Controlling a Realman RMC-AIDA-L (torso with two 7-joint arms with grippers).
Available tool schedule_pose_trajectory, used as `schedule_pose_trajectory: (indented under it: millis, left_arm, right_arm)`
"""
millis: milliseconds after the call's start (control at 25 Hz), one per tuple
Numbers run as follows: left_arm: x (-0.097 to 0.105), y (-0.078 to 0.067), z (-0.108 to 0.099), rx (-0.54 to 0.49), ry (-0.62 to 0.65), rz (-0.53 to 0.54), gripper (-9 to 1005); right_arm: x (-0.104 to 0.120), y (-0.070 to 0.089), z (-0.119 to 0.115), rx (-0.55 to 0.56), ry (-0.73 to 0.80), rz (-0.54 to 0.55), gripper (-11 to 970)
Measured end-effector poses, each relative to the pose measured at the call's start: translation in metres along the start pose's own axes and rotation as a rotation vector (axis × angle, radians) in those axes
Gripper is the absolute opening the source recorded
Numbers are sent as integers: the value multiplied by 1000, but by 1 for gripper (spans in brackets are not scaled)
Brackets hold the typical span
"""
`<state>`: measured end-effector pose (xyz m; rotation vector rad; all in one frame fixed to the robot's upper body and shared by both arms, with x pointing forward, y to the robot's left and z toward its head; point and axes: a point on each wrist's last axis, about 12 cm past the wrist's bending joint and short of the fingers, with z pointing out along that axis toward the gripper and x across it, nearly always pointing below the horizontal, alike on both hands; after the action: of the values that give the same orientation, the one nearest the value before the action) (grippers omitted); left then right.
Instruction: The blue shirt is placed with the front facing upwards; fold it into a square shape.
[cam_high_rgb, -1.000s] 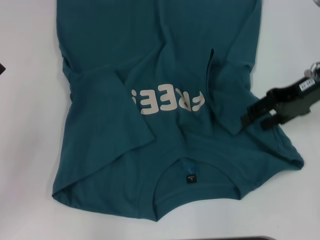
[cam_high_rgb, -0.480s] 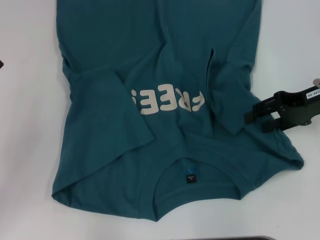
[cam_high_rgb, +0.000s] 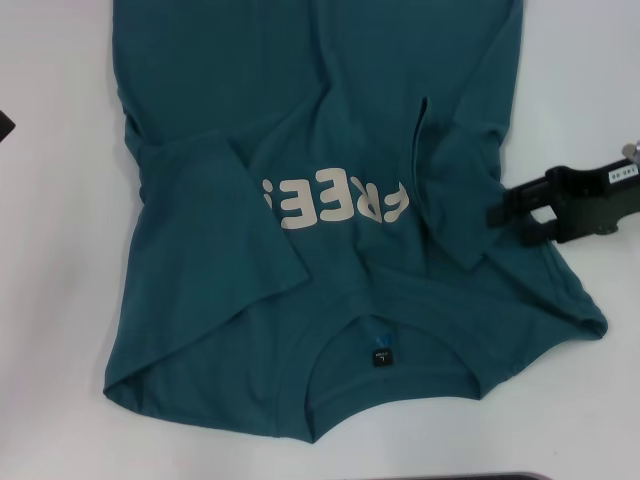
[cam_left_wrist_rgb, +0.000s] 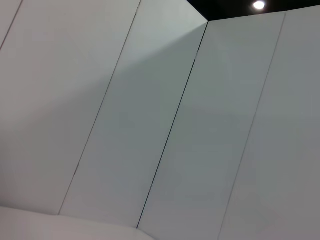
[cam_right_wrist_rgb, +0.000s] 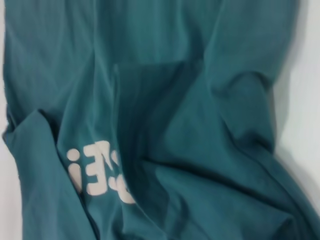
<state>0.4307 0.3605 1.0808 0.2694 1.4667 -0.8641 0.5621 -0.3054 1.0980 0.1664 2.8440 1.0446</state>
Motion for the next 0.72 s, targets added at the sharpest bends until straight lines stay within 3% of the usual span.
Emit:
schedule_pose_trajectory:
  millis: [280, 720]
  left_arm:
    - [1, 0, -1, -4, 2, -6, 720]
    - [-1, 1, -1, -10, -3, -3, 720]
  right_arm:
    - [-6, 7, 2, -10, -11, -15, 681]
    - [-2, 6, 6, -12, 20, 1, 682]
